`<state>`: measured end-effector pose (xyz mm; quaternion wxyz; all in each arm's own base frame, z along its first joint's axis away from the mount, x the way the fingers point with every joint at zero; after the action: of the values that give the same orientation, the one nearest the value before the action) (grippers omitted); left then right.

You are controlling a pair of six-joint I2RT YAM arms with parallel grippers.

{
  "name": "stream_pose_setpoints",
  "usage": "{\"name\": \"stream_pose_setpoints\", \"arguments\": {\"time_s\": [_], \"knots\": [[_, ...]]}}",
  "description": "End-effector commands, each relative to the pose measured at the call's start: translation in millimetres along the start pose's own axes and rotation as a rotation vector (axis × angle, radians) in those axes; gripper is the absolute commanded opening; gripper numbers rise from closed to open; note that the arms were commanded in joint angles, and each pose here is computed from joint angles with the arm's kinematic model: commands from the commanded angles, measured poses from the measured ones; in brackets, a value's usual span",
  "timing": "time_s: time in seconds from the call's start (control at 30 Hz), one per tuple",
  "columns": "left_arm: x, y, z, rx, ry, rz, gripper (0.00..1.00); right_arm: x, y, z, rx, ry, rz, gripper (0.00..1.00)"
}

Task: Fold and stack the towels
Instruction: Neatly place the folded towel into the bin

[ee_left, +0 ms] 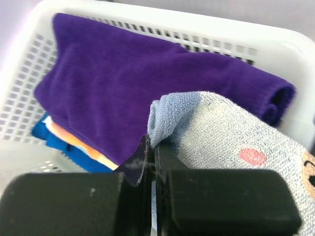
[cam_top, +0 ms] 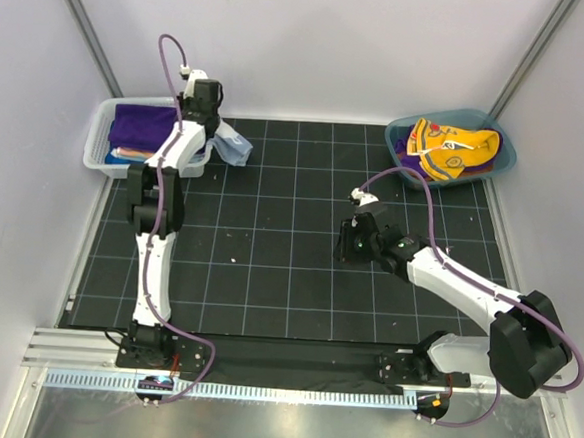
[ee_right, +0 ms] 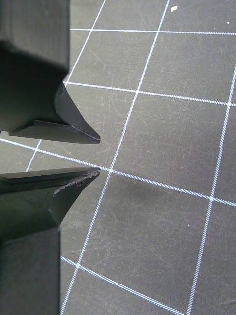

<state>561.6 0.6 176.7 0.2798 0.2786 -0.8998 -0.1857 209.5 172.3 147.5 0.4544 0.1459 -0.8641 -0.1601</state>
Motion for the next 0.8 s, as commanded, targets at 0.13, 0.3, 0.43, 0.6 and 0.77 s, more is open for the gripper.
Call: {"name": "stream_pose_setpoints", "arguments": {"time_s": [0.13, 0.3, 0.43, 0.6, 0.77], "knots": [[51, -5, -45, 0.136, -0.114, 0.117, 0.00, -4, 2, -6, -0.002, -0.034, -0.015, 0.33], [61, -17, -52, 0.186, -0.119, 0.176, 0.00, -4, 0, -8, -0.001, -0.055, 0.013, 0.33], [59, -27, -45, 0.178, -0.087, 0.208, 0.00, -9, -2, -10, -0.001, -0.063, 0.034, 0.33], [46, -35, -38, 0.154, -0.059, 0.187, 0.00, -16, 0, -11, -0.002, -0.058, 0.030, 0.33], [40, -31, -33, 0.165, -0.037, 0.184, 0.17, -20, 0, -11, -0.001, -0.052, 0.035, 0.33]]}}
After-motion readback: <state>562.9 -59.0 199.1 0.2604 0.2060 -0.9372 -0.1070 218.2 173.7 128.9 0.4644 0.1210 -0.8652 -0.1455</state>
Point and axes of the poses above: each gripper's point midway between its finger pads, its own x axis back along the fingers, its own y axis along the line the jaws close on, z = x × y, the point moved 8 cm from there along x, back along the fingers, and after that the axes turned 9 degrees about -x, right-handed, at the moved point
